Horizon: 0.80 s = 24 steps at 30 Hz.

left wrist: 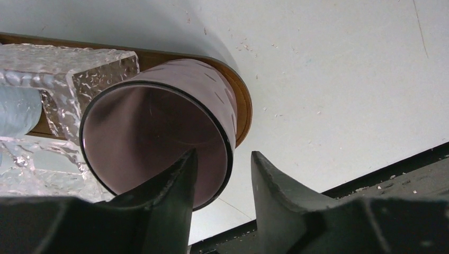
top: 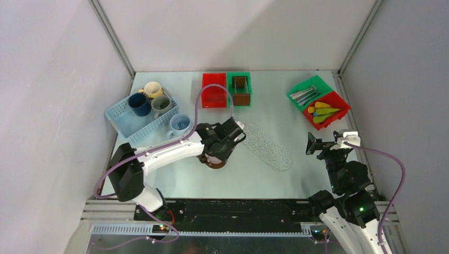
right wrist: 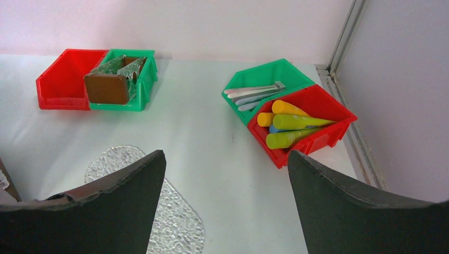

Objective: Prepare toiletry sets of a toothbrush and toothpaste on the tray
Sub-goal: Adjust the cup on the tray.

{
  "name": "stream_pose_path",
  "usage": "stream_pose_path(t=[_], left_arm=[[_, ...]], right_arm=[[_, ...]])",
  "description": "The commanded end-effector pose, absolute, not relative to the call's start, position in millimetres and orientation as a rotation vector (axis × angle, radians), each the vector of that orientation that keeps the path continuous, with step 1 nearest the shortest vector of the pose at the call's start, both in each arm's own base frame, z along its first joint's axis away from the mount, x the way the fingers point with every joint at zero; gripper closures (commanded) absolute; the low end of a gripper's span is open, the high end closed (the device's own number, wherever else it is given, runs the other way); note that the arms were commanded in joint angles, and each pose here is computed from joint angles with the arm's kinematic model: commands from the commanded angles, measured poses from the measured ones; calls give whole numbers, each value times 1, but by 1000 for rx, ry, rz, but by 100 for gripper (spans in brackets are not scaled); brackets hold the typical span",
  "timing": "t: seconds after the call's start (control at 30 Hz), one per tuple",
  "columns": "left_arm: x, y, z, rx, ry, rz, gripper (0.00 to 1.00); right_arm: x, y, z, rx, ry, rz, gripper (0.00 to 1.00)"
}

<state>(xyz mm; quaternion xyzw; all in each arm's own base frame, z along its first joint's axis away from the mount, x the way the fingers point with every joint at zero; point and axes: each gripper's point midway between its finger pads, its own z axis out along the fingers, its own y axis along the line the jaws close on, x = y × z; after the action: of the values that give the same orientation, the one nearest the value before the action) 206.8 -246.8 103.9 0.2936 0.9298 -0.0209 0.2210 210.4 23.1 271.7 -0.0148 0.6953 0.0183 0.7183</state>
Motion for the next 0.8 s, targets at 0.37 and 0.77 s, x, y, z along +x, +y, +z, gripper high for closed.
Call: stream_pose_path(t=[0.37,0.77], left_arm=[[224,-245,192,644,2422,-180,20],[265,-163,239,235,2319,-226,0]], right_arm=[[215,27,274,-34,1535,49,10],[227,38,271,-43,1625,79,1]])
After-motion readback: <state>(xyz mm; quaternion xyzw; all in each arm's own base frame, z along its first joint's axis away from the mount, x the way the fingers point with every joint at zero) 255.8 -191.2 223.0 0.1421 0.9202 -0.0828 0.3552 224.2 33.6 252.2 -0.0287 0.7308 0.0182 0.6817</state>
